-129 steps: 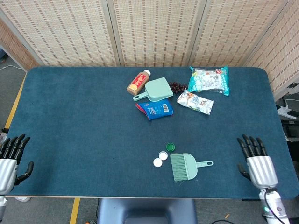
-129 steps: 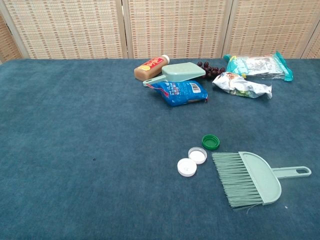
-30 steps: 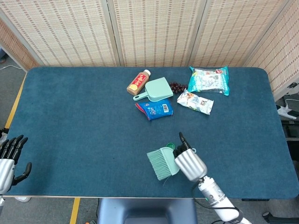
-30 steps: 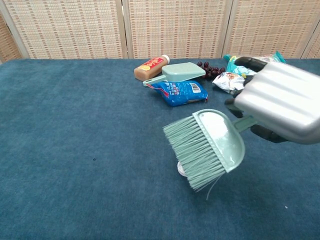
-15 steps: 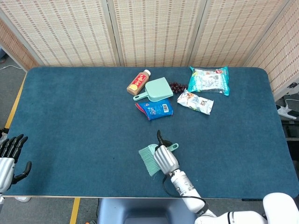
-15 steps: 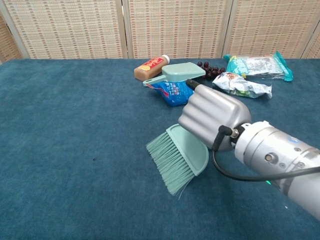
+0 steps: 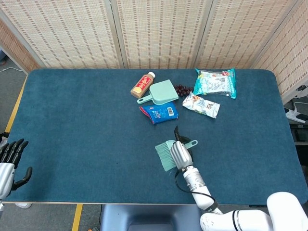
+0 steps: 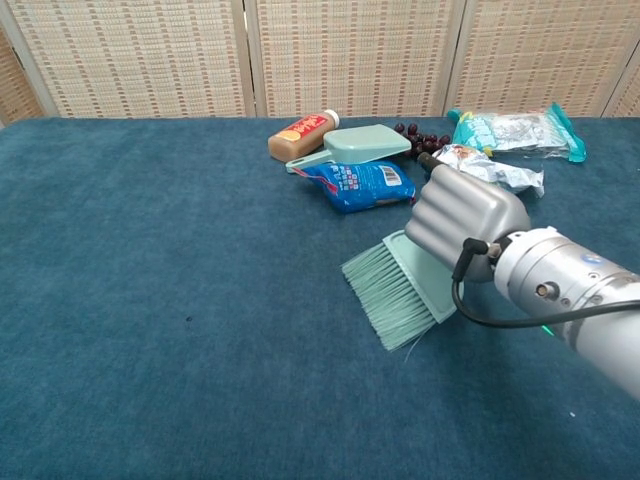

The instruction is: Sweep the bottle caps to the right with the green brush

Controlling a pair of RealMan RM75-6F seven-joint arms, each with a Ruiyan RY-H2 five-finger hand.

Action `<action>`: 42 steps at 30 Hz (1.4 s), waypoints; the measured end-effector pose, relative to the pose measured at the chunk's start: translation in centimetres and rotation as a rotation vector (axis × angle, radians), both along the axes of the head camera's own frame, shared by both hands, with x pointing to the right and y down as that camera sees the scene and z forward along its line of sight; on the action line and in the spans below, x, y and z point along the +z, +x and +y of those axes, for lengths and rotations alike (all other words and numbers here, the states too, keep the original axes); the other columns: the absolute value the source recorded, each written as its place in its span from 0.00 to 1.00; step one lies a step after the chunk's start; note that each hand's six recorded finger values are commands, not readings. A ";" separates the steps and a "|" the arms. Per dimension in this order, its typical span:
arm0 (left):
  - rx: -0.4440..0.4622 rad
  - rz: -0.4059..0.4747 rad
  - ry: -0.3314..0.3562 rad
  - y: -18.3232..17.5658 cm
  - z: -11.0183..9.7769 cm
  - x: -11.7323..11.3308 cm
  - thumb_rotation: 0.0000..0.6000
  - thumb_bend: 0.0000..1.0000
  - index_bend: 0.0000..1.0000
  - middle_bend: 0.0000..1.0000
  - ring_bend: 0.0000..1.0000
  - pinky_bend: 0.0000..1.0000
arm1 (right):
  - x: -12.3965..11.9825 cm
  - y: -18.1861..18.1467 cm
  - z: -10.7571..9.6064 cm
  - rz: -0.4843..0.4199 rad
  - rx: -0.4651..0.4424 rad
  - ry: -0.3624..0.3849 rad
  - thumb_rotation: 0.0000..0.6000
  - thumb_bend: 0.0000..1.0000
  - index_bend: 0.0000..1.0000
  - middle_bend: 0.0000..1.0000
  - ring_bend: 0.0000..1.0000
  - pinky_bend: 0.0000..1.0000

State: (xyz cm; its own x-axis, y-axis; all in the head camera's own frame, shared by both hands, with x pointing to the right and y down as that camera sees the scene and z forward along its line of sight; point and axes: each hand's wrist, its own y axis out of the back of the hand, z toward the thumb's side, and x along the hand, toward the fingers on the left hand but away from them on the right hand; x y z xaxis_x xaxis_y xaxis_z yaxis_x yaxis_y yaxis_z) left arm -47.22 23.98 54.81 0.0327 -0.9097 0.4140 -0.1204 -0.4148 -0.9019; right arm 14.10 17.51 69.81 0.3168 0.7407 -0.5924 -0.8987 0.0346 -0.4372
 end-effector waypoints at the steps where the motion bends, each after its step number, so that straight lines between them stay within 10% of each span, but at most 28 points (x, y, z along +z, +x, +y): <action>1: 0.001 -0.001 0.000 0.0 0.0 0.0 1.00 0.45 0.00 0.00 0.00 0.01 | 0.1 0.6 -0.2 0.010 0.008 0.002 1.00 0.41 0.95 0.82 0.48 0.08; 24: 0.011 -0.028 -0.021 0.4 0.2 0.9 1.00 0.45 0.00 0.00 0.00 0.01 | 2.3 13.9 -5.2 0.228 0.229 0.041 1.00 0.41 0.95 0.82 0.48 0.08; 42: 0.026 -0.042 -0.038 1.0 0.4 1.5 1.00 0.45 0.00 0.00 0.00 0.01 | -0.7 26.1 -5.9 0.316 0.372 0.069 1.00 0.41 0.95 0.82 0.48 0.08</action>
State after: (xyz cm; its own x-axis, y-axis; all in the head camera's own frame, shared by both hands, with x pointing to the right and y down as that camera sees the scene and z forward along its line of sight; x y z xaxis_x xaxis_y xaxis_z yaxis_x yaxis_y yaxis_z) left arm -46.23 24.33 56.30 0.0382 -0.8923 0.4498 -0.0711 -0.4514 -0.8895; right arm 40.16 11.64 69.11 -0.1637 0.8105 -0.5625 -0.9440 -0.2943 -0.1494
